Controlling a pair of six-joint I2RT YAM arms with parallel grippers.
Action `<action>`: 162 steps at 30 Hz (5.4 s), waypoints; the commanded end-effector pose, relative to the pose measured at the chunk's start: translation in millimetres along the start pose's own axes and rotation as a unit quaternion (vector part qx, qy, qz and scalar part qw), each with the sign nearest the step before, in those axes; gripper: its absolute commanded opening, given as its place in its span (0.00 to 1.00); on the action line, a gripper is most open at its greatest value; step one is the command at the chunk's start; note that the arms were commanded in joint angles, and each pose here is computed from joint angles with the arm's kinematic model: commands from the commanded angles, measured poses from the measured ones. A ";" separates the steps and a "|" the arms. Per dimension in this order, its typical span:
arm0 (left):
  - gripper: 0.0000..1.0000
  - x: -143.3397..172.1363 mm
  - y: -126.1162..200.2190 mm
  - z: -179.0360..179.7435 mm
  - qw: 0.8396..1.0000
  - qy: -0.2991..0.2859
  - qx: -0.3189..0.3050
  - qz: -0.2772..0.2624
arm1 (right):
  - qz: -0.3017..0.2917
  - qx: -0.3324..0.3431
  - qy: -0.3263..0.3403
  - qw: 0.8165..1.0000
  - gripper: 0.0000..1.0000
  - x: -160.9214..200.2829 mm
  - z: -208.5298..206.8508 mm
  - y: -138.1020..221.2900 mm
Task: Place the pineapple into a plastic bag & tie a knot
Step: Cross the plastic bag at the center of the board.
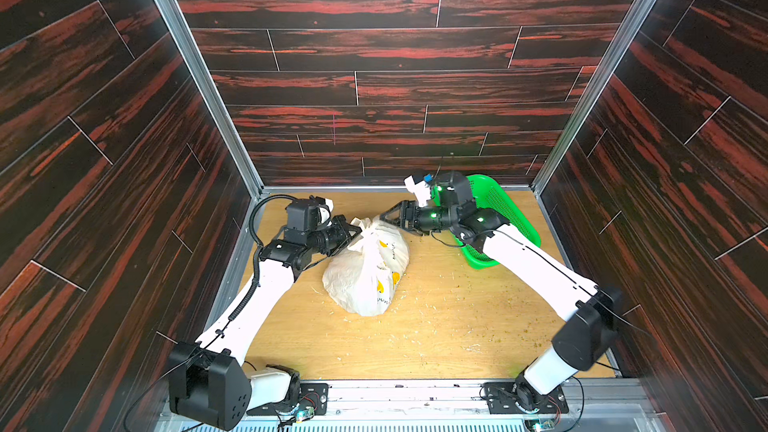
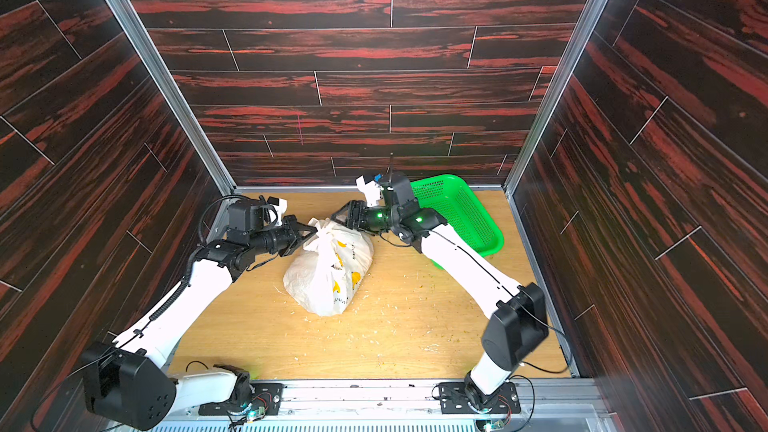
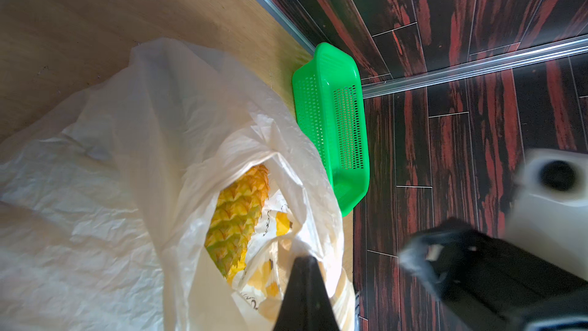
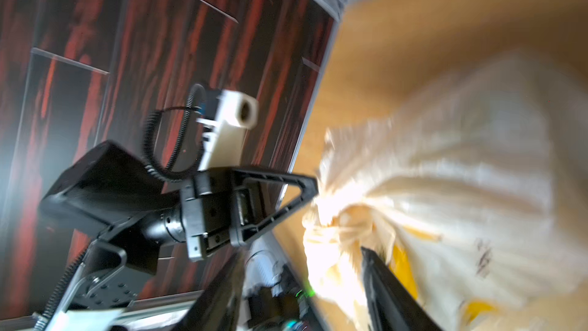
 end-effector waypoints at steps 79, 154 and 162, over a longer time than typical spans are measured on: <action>0.00 -3.4 -0.6 -2.7 1.000 -0.022 0.001 -0.003 | 0.068 -0.090 0.471 0.875 0.22 65.9 -83.2 -45.7; 0.00 12.4 -5.2 24.2 0.998 -0.030 -0.056 0.012 | 0.026 -0.052 0.608 0.791 0.51 72.6 -90.1 -49.6; 0.00 11.4 -8.7 24.8 0.998 -0.029 -0.055 0.016 | 0.030 -0.033 0.618 0.785 0.46 68.3 -96.6 -60.0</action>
Point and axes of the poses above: each gripper's point midway between its finger pads, its own y axis back along the fingers, its own z axis along the line the jaws close on, x = y × z, the point moved 6 cm from there along y, back along the fingers, and after that the axes turned 11 degrees about -y, right-handed, at the moved point
